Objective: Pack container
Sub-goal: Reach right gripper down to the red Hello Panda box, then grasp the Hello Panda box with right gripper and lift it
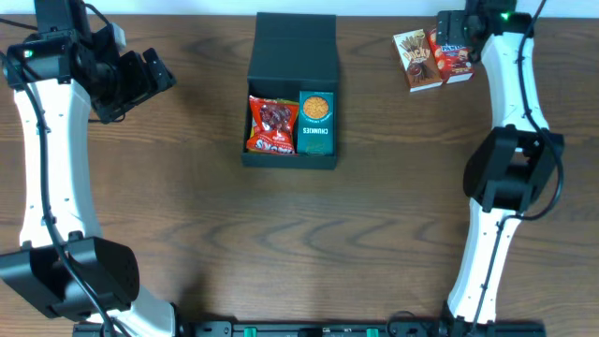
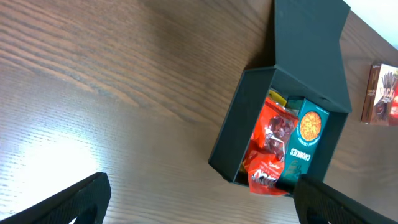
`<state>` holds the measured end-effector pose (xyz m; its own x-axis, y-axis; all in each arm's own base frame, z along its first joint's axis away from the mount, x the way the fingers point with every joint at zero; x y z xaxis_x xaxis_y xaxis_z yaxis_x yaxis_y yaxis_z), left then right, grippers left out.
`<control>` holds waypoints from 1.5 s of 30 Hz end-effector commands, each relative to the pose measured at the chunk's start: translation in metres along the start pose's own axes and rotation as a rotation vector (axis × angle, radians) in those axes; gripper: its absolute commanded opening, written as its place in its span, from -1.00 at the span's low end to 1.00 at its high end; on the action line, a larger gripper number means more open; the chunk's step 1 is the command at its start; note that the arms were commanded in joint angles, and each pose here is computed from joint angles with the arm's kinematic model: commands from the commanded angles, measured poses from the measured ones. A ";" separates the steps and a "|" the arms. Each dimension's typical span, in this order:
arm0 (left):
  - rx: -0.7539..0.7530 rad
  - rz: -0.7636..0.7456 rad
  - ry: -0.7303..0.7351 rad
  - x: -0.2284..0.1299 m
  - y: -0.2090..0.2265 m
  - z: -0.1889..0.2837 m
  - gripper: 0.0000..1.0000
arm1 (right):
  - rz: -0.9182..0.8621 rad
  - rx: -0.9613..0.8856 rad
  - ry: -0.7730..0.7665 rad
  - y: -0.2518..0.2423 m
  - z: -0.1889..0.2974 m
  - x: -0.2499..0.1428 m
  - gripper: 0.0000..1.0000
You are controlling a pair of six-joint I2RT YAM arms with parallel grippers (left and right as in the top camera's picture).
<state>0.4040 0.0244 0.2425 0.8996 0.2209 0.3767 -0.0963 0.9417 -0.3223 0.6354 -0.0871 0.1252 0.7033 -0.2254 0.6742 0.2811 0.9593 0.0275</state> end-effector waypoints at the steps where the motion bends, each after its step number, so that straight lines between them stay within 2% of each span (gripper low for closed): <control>1: 0.007 0.002 -0.035 0.005 -0.002 0.012 0.91 | -0.028 -0.024 0.026 -0.009 -0.025 -0.016 0.98; 9: 0.007 0.002 -0.034 0.004 -0.002 0.012 0.91 | -0.027 0.014 0.077 -0.003 -0.063 -0.046 0.99; 18: 0.010 0.002 -0.032 0.004 -0.001 0.012 0.90 | -0.052 0.013 0.064 -0.012 -0.069 -0.045 0.98; 38: 0.036 0.003 -0.033 0.004 0.003 0.012 0.90 | -0.067 0.099 0.209 -0.002 -0.086 -0.090 0.98; 45: 0.036 0.003 -0.033 0.004 0.003 0.012 0.91 | -0.076 0.190 0.237 0.012 -0.083 -0.094 0.87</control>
<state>0.4035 0.0284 0.2412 0.8991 0.2245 0.3757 -0.1109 0.9472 -0.3008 0.6306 -0.0755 0.0146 0.8080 -0.2883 0.5138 0.2356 0.9574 0.1668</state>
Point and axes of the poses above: each gripper's point midway between its finger pads, its own z axis back along the fingers, its own y axis along the line the jaws close on, x = y × z, the point moved 1 cm from there along z, back along the fingers, and after that the axes turned 13 degrees about -z, right-handed, at the moved point
